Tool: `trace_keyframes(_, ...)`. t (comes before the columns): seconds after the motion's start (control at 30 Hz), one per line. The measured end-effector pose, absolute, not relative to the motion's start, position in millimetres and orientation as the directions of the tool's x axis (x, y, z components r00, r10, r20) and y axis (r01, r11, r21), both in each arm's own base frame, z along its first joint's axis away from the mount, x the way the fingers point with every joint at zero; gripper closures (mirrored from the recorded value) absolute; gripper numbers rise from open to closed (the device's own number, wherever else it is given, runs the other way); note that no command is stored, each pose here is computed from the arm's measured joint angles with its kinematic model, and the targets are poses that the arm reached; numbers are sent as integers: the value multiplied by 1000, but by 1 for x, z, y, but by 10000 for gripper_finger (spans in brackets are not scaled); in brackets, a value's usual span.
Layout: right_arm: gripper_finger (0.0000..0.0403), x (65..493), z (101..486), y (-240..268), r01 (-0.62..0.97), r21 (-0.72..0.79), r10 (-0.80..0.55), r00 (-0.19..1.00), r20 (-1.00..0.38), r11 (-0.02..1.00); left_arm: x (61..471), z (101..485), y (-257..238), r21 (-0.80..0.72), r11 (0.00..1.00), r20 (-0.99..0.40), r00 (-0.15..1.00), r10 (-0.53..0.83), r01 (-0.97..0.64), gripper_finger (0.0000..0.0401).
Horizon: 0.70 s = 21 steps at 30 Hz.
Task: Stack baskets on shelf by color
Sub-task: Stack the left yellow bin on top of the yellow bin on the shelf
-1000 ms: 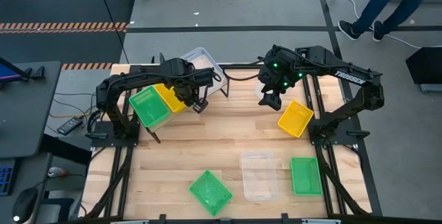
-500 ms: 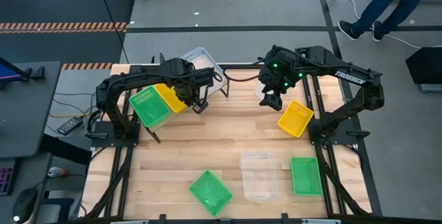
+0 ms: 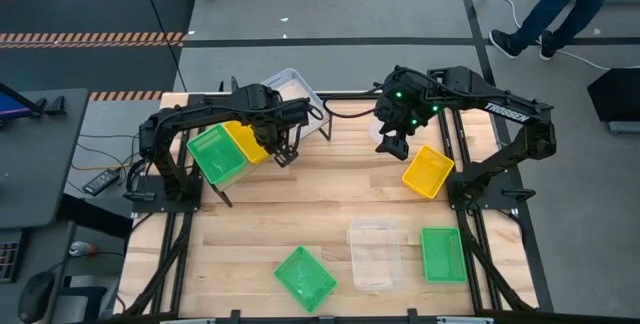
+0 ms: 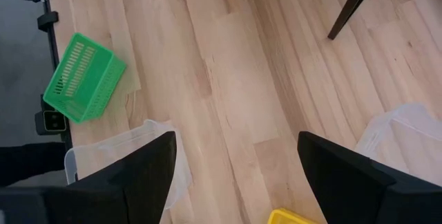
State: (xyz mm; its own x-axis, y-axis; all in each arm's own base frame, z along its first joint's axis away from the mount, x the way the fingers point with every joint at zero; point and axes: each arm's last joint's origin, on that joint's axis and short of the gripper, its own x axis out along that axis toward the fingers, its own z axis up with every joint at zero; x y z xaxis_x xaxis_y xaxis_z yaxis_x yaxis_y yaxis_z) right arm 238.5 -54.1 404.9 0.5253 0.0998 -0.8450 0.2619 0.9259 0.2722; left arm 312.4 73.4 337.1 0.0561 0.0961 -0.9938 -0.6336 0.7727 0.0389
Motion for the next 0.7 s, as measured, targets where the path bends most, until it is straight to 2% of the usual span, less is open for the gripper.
trace_keyframes(0.57,96,239,405,-54,304,293,95,530,-843,907,312,337,73,44,804,-994,56,96,-593,381)
trace_keyframes(0.7,96,239,405,-54,310,297,95,530,-843,903,312,337,73,45,804,-994,56,97,-593,371)
